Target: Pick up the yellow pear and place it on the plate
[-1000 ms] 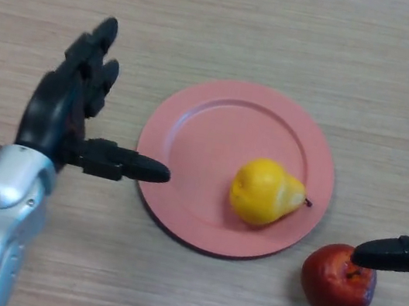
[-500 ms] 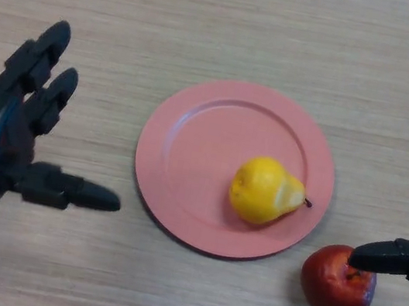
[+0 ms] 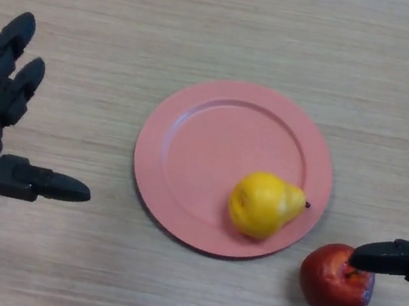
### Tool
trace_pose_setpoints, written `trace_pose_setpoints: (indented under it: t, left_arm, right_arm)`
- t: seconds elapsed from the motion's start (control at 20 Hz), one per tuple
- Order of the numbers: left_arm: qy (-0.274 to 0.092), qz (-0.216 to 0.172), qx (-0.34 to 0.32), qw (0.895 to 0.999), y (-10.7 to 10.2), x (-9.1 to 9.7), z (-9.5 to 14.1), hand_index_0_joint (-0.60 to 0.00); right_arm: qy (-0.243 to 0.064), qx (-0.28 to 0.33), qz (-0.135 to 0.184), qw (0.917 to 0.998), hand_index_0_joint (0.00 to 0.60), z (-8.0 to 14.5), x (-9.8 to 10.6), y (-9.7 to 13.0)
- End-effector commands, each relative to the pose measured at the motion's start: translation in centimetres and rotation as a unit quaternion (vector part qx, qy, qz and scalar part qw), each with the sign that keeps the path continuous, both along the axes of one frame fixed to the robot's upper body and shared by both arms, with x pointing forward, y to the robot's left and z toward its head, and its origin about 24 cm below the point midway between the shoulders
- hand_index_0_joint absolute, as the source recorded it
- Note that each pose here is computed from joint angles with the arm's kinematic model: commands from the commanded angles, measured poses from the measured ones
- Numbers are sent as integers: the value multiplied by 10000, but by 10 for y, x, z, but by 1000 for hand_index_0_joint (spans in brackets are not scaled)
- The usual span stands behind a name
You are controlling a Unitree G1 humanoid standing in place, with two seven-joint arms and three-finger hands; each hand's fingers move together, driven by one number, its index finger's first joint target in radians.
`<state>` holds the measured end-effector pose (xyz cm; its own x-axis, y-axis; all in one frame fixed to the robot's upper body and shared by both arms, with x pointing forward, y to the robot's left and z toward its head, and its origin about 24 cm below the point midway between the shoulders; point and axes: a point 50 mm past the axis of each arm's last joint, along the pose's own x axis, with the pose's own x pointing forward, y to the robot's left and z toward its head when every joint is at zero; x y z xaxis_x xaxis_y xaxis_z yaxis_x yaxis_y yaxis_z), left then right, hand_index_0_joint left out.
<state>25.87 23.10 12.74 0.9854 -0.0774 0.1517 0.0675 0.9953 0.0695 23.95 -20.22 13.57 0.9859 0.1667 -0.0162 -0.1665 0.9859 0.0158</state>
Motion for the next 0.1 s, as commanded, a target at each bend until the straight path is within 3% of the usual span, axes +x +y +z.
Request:
trace_pose_setpoints:
  t: [0.05, 0.1]
  left_arm:
    - [-1262, 192, 695, 9894, 12, -3, 40, 0]
    - [-1325, 203, 737, 9882, 12, -2, 40, 0]
  right_arm:
    - [-1256, -178, 72, 9919, 0, 35, -2, -4]
    - [-1249, -136, 79, 9920, 0, 34, -1, -4]
